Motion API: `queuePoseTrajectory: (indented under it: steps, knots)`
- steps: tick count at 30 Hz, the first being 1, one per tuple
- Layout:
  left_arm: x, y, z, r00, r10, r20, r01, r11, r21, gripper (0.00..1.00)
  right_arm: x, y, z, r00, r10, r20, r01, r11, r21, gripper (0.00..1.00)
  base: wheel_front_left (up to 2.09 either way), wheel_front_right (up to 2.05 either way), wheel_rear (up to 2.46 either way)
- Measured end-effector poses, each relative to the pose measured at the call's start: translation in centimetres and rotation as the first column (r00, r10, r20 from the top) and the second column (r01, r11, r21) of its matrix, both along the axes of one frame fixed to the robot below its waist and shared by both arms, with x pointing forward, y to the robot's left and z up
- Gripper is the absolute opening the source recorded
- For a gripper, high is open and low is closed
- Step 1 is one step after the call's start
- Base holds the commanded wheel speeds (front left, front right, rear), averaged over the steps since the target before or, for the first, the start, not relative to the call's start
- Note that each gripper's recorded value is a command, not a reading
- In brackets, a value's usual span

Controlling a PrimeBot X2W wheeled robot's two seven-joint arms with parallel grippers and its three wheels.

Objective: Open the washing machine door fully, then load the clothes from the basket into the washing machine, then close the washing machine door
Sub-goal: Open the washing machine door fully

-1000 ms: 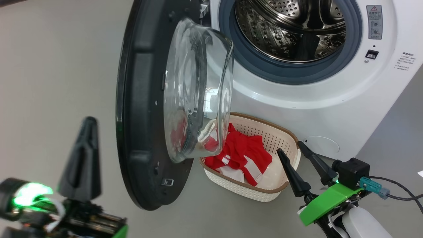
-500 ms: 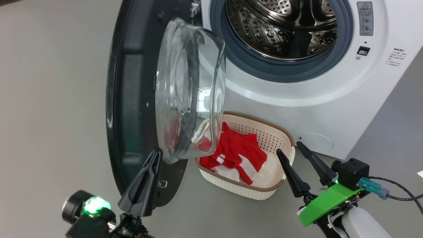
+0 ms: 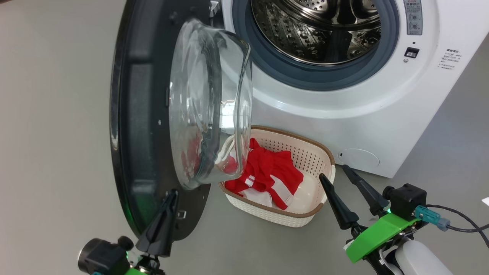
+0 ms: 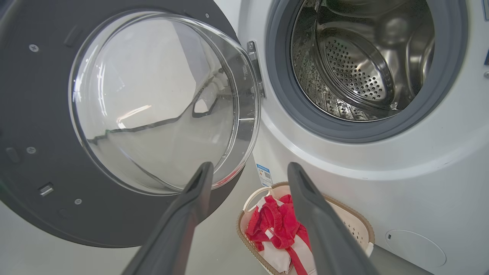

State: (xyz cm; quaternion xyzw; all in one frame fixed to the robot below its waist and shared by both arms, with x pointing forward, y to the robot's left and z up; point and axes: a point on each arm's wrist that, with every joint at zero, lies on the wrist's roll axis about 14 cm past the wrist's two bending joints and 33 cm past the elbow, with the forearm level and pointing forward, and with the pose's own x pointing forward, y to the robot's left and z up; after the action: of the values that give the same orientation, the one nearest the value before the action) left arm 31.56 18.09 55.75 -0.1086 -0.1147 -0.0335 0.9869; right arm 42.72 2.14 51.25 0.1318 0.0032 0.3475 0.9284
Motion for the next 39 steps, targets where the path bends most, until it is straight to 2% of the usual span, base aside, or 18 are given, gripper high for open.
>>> queuePoseTrajectory:
  steps: [16, 39]
  knots:
    - [0.8, 3.1, -1.8, 0.993, 0.099, -0.058, -0.1, 0.995, -0.022, 0.0, 0.4, -0.1, -1.1, 1.0, 0.0, -0.024, 0.0, 1.0, -0.005, 1.0, 0.0, 0.0, 0.0]
    - [1.3, 13.6, -3.4, 0.926, 0.342, -0.159, -0.342, 0.939, 0.029, 0.0, 2.5, 2.9, -2.7, 0.996, 0.073, -0.053, -0.072, 0.997, 0.023, 1.0, 0.0, 0.0, 0.0]
